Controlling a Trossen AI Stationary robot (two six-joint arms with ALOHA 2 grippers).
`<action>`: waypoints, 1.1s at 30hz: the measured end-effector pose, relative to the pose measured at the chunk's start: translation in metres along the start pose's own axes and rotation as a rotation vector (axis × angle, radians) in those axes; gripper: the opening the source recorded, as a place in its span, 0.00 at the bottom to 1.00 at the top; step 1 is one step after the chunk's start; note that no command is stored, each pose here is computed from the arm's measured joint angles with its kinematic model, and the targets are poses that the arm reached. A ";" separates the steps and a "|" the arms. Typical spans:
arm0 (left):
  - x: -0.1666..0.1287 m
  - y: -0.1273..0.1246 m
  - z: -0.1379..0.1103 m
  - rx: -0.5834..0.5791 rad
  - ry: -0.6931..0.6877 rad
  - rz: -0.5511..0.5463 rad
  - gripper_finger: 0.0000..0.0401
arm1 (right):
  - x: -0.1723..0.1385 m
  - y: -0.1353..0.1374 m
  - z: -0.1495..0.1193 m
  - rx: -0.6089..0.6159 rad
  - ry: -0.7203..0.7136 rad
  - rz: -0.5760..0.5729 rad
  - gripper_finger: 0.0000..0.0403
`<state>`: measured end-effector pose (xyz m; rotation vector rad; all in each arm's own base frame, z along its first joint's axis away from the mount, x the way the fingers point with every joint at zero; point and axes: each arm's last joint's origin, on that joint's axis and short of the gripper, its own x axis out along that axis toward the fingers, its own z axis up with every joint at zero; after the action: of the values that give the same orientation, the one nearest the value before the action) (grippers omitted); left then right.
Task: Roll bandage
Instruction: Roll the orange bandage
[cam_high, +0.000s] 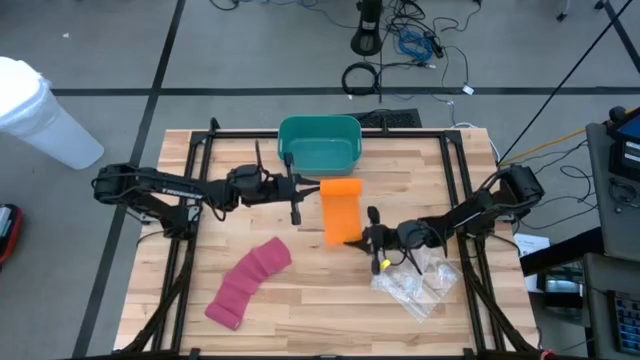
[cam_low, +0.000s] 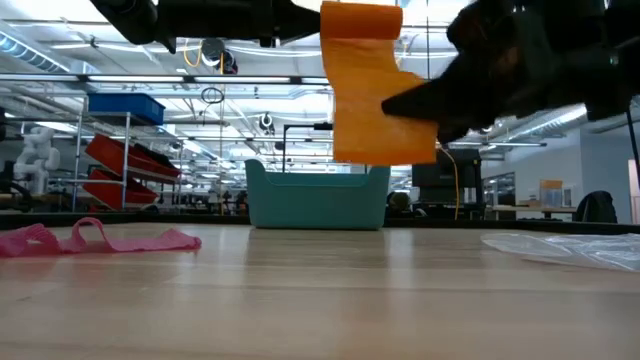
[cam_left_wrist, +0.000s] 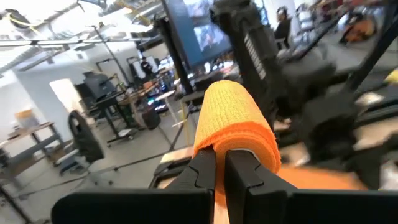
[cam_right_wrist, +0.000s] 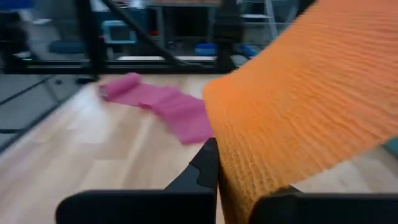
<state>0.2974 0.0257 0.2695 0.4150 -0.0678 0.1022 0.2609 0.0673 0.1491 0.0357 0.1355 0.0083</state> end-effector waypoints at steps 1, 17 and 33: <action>0.000 0.000 -0.001 0.014 0.009 0.001 0.02 | 0.003 0.004 0.004 -0.004 -0.003 0.024 0.00; 0.000 -0.004 -0.009 0.128 0.084 -0.041 0.02 | -0.008 0.032 0.106 -0.172 -0.044 0.021 0.00; 0.004 -0.007 -0.012 0.091 0.079 -0.057 0.02 | -0.044 0.002 0.151 -0.229 -0.206 -0.072 0.00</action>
<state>0.3029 0.0248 0.2564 0.5034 0.0269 0.0652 0.2380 0.0631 0.3049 -0.1971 -0.0712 -0.0517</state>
